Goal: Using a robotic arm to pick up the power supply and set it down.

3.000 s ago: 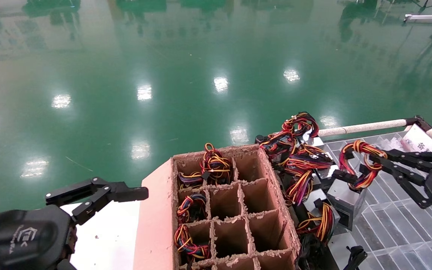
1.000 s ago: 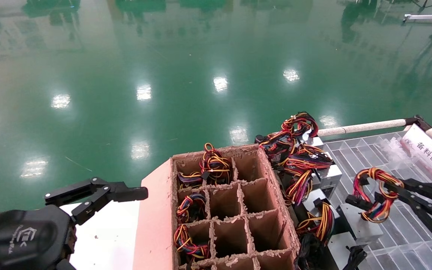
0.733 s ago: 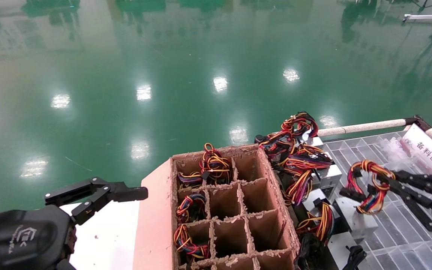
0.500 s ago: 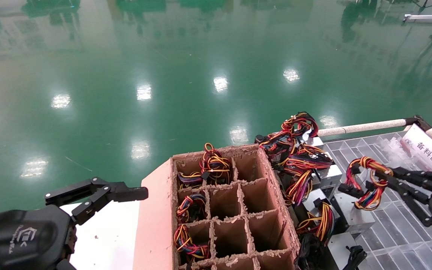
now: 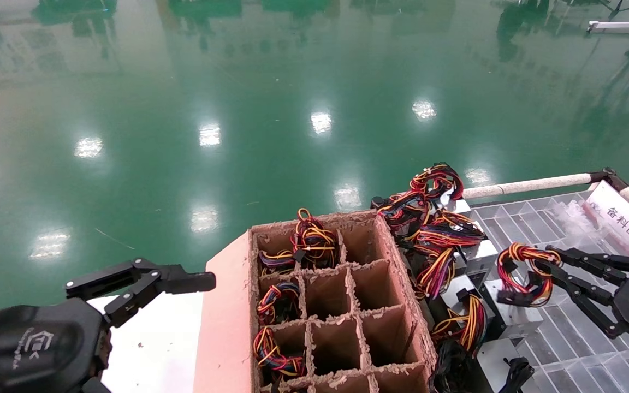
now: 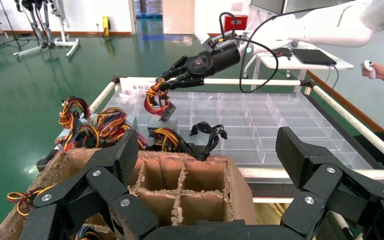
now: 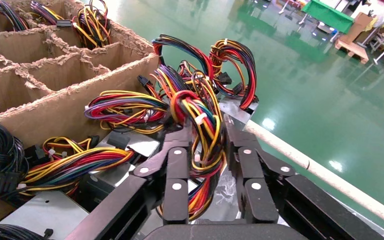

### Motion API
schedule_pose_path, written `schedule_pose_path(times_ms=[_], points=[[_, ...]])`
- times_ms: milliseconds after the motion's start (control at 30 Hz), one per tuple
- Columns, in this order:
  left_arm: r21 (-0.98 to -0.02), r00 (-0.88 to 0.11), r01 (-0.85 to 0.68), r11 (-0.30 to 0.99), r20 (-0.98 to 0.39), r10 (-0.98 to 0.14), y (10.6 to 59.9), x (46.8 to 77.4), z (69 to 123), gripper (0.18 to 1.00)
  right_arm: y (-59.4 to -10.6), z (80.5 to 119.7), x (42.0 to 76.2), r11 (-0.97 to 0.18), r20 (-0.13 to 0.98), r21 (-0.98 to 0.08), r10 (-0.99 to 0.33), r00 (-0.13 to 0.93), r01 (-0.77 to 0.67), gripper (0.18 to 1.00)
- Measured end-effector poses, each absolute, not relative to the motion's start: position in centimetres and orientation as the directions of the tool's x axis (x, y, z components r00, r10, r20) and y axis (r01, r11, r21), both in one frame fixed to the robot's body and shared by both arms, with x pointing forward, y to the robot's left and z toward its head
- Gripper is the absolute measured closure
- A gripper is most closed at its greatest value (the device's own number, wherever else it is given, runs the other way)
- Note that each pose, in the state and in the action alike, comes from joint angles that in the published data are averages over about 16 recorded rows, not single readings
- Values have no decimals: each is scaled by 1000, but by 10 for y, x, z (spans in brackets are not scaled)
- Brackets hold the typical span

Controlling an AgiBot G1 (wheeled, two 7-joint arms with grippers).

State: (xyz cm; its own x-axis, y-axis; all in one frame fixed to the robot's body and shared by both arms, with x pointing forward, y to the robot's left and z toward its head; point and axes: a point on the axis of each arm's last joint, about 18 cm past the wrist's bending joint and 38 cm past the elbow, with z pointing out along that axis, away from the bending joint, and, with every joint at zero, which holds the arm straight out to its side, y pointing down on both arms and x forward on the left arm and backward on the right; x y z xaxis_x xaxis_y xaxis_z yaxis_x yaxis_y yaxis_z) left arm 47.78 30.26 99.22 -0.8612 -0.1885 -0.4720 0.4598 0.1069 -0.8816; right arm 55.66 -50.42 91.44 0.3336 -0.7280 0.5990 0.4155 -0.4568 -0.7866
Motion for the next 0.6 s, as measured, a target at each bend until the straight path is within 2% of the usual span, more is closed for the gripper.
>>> schedule_pose_path(times_ms=[233,600], points=[[-882,-861,460,107,-472,-188,303,478,992,184,-502,922,555,-421,577,-797,-741,343,433,820],[-882,-861,460,107,-472,-188,303,478,992,184,-494,944,549,-324,516,-823,-769,376,468,594]])
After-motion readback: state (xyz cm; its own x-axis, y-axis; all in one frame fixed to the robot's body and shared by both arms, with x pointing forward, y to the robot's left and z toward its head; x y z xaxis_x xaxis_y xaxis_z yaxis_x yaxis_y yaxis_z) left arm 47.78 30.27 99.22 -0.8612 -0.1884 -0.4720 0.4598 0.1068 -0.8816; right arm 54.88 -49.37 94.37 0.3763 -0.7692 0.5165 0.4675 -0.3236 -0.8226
